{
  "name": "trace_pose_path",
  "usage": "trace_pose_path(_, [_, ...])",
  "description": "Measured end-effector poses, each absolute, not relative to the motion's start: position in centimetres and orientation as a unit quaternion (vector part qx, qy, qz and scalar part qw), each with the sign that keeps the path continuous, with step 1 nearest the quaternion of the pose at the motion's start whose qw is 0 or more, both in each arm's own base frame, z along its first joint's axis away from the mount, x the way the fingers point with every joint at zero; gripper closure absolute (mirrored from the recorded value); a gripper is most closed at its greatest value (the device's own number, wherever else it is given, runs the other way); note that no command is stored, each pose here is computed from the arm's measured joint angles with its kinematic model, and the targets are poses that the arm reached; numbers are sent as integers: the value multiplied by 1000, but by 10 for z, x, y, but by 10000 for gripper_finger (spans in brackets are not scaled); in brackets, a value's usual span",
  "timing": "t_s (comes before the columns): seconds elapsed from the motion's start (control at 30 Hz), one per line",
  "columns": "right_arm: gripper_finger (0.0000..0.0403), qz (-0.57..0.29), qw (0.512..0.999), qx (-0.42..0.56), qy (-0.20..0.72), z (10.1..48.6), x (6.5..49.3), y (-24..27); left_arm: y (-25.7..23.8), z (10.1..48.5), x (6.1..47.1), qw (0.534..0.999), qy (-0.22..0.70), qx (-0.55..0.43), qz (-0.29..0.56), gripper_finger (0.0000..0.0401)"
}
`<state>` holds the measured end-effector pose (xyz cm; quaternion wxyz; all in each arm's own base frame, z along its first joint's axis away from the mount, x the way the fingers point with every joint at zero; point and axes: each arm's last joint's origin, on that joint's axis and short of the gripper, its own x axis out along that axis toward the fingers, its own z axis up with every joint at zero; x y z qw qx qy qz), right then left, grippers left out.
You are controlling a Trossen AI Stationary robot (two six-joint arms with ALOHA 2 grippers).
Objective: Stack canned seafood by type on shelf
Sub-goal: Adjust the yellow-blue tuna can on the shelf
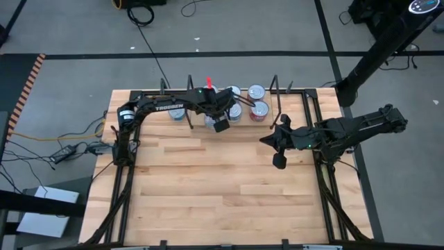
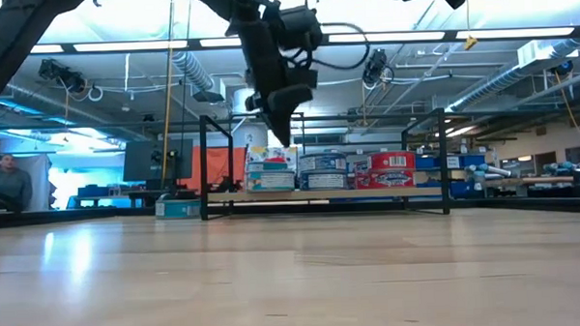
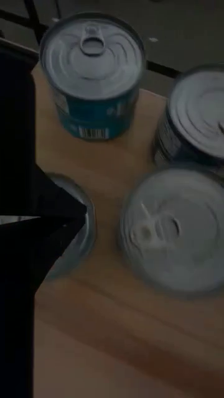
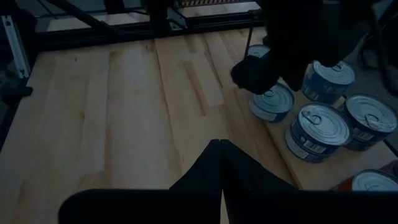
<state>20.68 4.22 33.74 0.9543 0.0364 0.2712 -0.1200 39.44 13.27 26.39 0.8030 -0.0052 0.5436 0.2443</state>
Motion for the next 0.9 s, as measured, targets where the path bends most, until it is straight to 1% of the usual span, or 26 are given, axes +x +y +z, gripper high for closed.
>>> trace_pose_path(0.1, [393, -116, 955, 37, 272, 337, 207, 43, 135, 255, 390, 790, 560, -9, 248, 398])
trace_pose_path(0.17, [393, -115, 955, 37, 272, 337, 207, 43, 132, 255, 388, 789, 562, -9, 246, 398])
trace_pose_path(0.3, [393, -115, 955, 38, 271, 337, 207, 43, 121, 277, 381, 812, 526, -17, 251, 398])
trace_pose_path(0.33, [393, -115, 955, 38, 270, 338, 207, 43, 120, 277, 380, 812, 528, -22, 250, 398])
trace_pose_path(0.5, [393, -114, 956, 39, 266, 338, 207, 43, 117, 249, 377, 803, 554, -57, 213, 398])
trace_pose_path(0.57, [393, -114, 956, 39, 266, 338, 207, 43, 116, 240, 377, 804, 548, -70, 219, 398])
trace_pose_path(0.63, [393, -114, 957, 40, 265, 338, 208, 43, 115, 228, 372, 792, 563, -79, 222, 398])
trace_pose_path(0.7, [393, -114, 957, 40, 265, 339, 208, 43, 115, 220, 372, 796, 556, -82, 225, 398])
trace_pose_path(0.9, [393, -114, 957, 41, 263, 339, 208, 43, 116, 208, 369, 799, 544, -103, 234, 398])
